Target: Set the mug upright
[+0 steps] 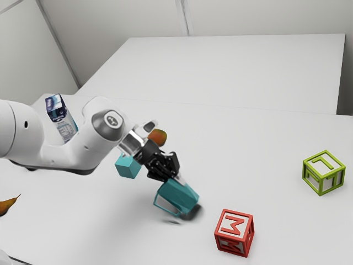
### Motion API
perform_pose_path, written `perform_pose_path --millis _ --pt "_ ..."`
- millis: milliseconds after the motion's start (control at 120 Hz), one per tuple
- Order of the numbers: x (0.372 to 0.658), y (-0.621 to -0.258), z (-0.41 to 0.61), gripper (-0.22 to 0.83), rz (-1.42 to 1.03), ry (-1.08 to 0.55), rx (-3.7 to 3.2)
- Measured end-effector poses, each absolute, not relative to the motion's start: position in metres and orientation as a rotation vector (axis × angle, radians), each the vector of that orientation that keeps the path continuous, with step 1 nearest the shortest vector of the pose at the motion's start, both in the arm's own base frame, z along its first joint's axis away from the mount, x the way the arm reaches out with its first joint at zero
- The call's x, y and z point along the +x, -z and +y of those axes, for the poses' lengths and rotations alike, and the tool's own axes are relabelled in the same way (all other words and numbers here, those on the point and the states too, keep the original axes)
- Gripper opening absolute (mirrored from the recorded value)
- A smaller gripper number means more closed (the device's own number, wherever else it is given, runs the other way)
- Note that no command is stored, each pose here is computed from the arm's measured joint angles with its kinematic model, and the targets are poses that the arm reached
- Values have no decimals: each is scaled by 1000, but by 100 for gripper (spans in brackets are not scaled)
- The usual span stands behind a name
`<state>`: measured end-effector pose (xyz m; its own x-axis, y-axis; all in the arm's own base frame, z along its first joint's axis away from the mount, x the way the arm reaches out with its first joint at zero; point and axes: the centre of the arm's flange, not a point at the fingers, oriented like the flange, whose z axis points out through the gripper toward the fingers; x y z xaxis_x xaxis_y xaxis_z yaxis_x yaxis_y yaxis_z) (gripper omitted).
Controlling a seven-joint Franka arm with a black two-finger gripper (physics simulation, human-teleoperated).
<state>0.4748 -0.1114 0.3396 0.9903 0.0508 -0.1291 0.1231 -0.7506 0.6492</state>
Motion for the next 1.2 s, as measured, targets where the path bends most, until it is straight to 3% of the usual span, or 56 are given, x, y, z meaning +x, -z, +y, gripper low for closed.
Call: perform_pose_path --millis 267,625,1200 --pt "504 -365 -82 -17 21 4 2596" --pt "515 -395 -115 -17 -235 -25 2793" --pt "538 -383 -101 -17 -228 20 3050"
